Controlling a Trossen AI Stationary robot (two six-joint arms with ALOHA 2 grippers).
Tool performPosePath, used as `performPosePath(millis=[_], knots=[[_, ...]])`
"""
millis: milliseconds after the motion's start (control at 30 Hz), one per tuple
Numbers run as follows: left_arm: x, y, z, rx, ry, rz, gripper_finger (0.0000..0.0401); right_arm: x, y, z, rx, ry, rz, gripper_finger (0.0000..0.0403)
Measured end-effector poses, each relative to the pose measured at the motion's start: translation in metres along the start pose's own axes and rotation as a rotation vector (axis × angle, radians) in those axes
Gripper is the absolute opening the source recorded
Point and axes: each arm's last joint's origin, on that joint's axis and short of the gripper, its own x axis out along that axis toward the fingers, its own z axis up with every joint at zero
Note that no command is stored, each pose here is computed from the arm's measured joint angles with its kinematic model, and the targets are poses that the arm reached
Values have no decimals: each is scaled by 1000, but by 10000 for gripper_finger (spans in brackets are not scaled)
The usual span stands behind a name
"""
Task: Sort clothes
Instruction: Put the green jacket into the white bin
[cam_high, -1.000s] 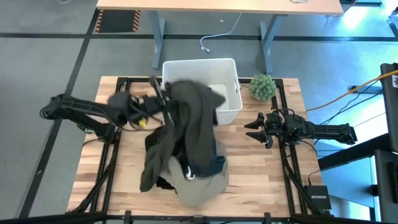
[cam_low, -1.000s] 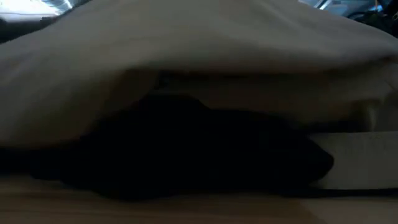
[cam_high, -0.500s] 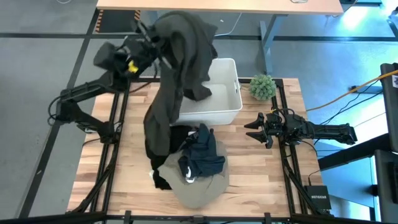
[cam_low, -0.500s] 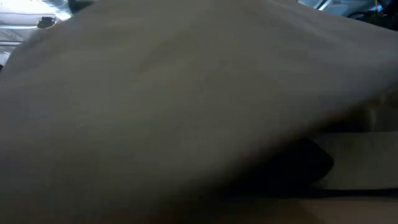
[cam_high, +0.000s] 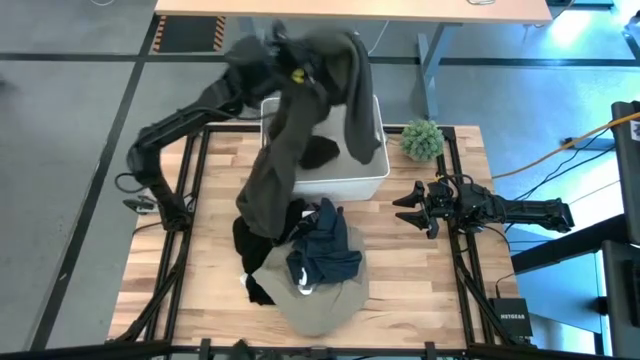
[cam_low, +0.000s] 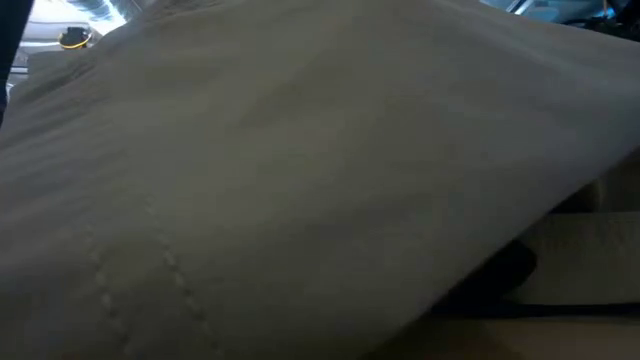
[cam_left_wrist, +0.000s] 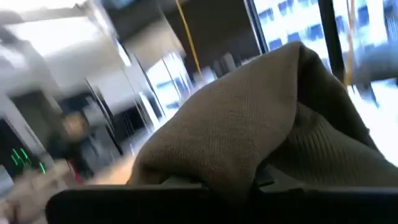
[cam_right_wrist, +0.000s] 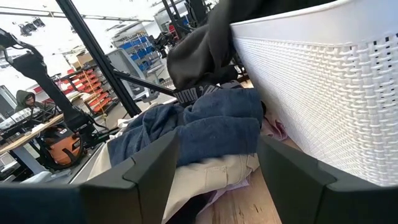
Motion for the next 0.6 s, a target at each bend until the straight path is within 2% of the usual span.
performPosePath(millis=[133,300,433,600], knots=[[13,-13,-36,71,244,-72,16,0,0,0,0,0,1,237],[20,-27,-69,73,473,-146,17,0,0,0,0,0,0,237],[20,-36,-81,99,568,-196,17,0,0,0,0,0,0,237],[18,-39,-81,73,585,-201,17,0,0,0,0,0,0,237]])
